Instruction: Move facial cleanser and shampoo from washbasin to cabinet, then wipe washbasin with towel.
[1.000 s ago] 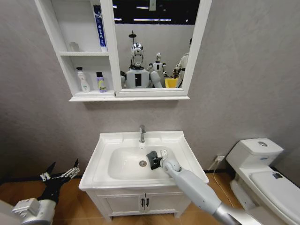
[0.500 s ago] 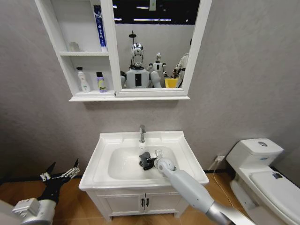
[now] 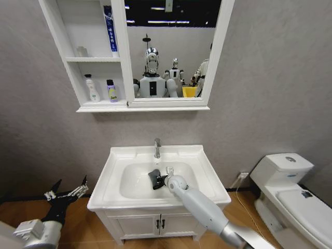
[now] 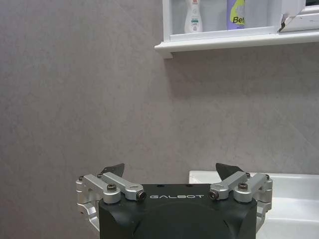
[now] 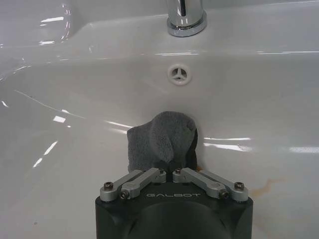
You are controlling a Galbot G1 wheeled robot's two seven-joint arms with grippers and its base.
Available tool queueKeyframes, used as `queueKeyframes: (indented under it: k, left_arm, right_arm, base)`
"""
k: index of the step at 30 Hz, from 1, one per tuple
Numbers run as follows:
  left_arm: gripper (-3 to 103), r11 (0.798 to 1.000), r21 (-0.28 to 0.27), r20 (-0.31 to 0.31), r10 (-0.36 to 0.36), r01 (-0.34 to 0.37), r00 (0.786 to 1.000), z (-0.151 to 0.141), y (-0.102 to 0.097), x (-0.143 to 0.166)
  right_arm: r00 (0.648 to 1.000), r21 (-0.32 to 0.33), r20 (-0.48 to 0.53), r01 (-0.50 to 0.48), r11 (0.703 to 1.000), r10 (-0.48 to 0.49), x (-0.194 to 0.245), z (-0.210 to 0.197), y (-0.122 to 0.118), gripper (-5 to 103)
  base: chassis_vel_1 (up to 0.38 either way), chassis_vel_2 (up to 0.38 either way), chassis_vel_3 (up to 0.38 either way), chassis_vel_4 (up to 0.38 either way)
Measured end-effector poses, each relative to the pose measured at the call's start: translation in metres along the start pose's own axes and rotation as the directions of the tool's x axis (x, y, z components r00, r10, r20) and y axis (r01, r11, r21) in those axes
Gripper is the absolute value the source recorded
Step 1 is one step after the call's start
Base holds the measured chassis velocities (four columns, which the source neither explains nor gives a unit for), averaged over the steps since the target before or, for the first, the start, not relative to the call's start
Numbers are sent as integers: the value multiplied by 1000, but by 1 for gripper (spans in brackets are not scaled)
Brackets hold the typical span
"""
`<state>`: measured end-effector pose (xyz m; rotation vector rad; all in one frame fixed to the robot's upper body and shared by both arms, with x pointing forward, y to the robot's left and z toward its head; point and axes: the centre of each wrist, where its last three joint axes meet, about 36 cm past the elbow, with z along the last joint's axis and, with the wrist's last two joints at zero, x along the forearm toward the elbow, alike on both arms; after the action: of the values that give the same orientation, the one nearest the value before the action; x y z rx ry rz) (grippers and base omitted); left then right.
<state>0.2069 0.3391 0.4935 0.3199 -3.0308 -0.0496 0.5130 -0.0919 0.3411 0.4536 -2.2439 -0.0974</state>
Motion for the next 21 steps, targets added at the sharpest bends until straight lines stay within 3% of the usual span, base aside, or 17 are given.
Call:
queueKeyframes:
  k: [12, 21]
  left_arm:
    - [100, 1000, 0, 0, 0, 0, 1000, 0, 0, 0]
    - [100, 1000, 0, 0, 0, 0, 1000, 0, 0, 0]
  right_arm:
    - [999, -17, -14, -36, 999, 36, 1, 5, -25, 1]
    - [992, 6, -15, -126, 992, 126, 31, 6, -79, 1]
  base:
    - [0, 0, 0, 0]
    - [0, 0, 0, 0]
